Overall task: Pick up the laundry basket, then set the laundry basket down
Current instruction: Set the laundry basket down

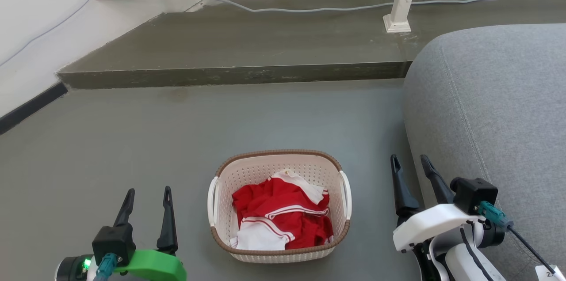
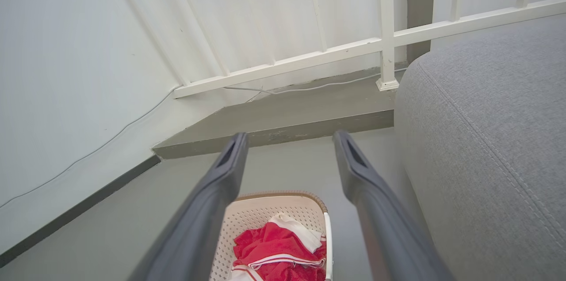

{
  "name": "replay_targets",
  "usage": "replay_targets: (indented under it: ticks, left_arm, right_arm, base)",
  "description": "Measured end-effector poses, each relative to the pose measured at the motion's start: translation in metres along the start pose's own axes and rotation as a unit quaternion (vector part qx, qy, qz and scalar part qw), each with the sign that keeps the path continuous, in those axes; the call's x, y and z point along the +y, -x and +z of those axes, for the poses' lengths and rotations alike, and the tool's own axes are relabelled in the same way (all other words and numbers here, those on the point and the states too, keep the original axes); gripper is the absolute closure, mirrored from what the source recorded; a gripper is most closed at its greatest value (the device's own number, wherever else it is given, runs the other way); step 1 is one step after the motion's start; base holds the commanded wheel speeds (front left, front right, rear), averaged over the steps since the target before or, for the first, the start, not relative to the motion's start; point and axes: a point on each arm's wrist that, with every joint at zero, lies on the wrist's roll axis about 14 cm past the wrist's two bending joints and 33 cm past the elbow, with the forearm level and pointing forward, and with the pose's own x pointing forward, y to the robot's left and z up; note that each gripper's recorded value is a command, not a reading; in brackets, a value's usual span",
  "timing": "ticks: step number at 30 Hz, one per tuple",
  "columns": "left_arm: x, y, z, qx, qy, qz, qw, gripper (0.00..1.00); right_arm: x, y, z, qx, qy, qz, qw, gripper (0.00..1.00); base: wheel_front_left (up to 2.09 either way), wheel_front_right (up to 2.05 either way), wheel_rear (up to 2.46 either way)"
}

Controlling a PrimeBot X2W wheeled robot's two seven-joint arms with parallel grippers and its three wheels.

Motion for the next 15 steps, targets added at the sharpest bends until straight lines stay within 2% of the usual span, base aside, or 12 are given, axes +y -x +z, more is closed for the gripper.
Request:
replay_targets:
  ticks: [15]
  left_arm:
    - [-0.0006,0.0037,0.0016,-0.004,0.003,0.004,1.0,0.0]
  right_arm:
    - [-0.0038,0.003,0.0046,-0.01,0.008,-0.007,1.0,0.0]
  base:
    - [0.0,0.0,0.0]
